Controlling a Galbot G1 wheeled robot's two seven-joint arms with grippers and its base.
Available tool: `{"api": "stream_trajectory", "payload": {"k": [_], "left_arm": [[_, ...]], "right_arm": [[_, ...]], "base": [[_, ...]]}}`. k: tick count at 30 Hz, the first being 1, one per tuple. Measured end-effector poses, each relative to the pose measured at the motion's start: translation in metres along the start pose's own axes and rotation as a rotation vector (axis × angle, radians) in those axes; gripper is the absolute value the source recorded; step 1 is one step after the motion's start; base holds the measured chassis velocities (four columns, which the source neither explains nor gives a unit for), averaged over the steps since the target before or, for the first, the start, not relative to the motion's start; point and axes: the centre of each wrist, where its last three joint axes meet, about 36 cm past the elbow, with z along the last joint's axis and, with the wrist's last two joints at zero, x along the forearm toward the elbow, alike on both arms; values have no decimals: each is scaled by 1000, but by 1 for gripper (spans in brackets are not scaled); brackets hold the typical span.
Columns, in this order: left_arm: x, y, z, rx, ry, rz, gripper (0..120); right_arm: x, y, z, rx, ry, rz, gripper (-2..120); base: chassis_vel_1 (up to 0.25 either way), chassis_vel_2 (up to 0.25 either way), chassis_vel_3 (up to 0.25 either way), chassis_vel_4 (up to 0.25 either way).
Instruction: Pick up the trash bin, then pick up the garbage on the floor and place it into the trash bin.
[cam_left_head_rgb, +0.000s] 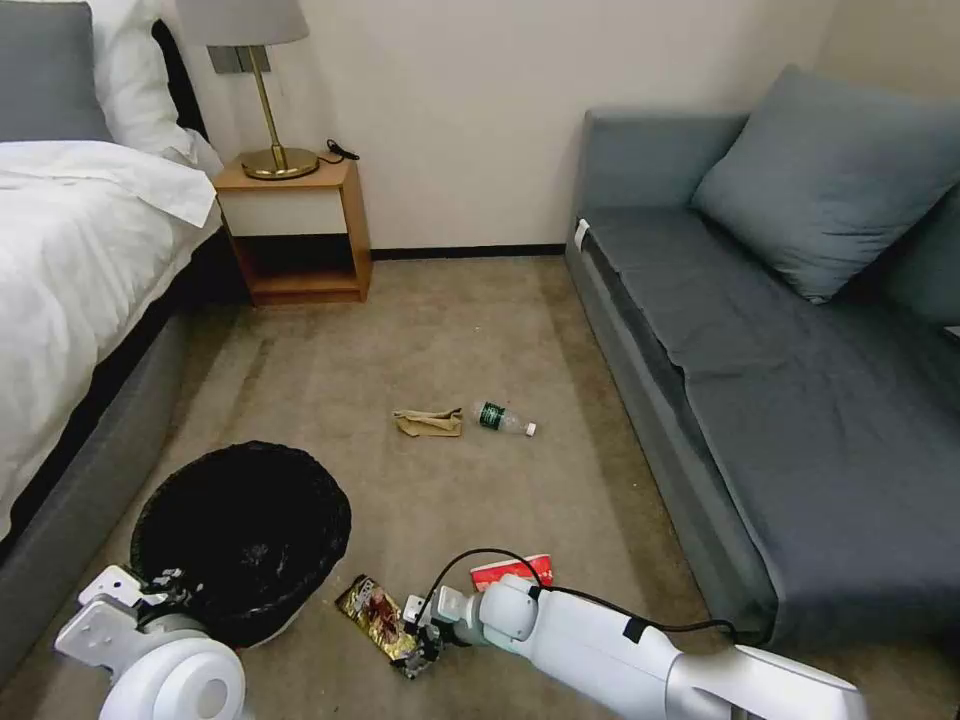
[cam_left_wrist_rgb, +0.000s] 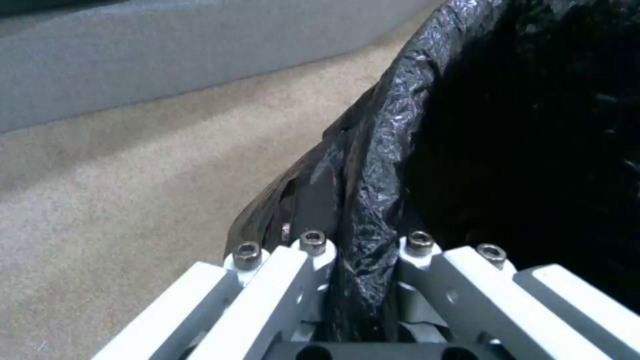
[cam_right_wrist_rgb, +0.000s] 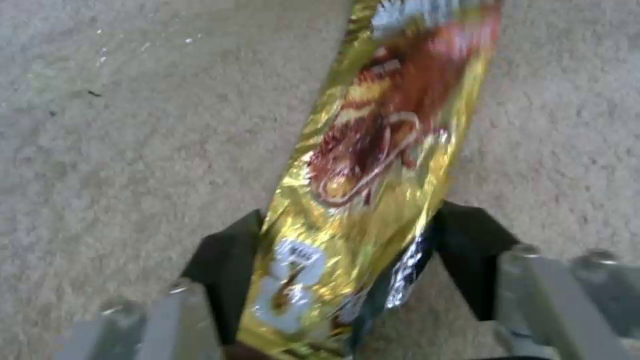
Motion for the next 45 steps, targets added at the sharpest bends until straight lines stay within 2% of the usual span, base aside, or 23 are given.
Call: {"api": "stream_trajectory", "payload": {"k": [3, 4, 8, 9, 16, 23, 28, 31, 39, 42, 45], "left_arm": [[0, 0, 0, 1, -1, 1, 0], [0, 0, 0, 1, -1, 1, 0], [0, -1, -1, 3, -2, 3, 0], [0, -1, -1, 3, -2, 3, 0], [0, -1, -1, 2, -2, 3, 0], [0, 0, -1, 3, -4, 3, 0], [1, 0, -4, 4, -10, 6, 0], [2, 0, -5, 6, -11, 11, 0], [3, -1, -4, 7, -9, 16, 0], [3, -1, -5, 7, -9, 17, 0], [3, -1, -5, 6, -9, 17, 0]], "right_arm": [[2, -2, -2, 2, -3, 5, 44], [2, -2, -2, 2, -3, 5, 44], [4, -5, -1, 1, -5, 10, 28], [4, -5, -1, 1, -5, 10, 28], [7, -9, 1, -1, -3, 20, 0], [20, -26, 7, -11, 1, 56, 0], [42, -53, 14, -17, 10, 112, 0], [67, -81, 27, -28, 33, 176, 0], [110, -117, 42, -70, 26, 283, 0], [142, -141, 38, -101, -36, 370, 0], [162, -152, 25, -120, -107, 416, 0]], "base": [[0, 0, 0, 0], [0, 0, 0, 0], [0, 0, 0, 0], [0, 0, 0, 0], [0, 0, 0, 0], [0, 0, 0, 0], [0, 0, 0, 0], [0, 0, 0, 0], [0, 0, 0, 0], [0, 0, 0, 0], [0, 0, 0, 0]]}}
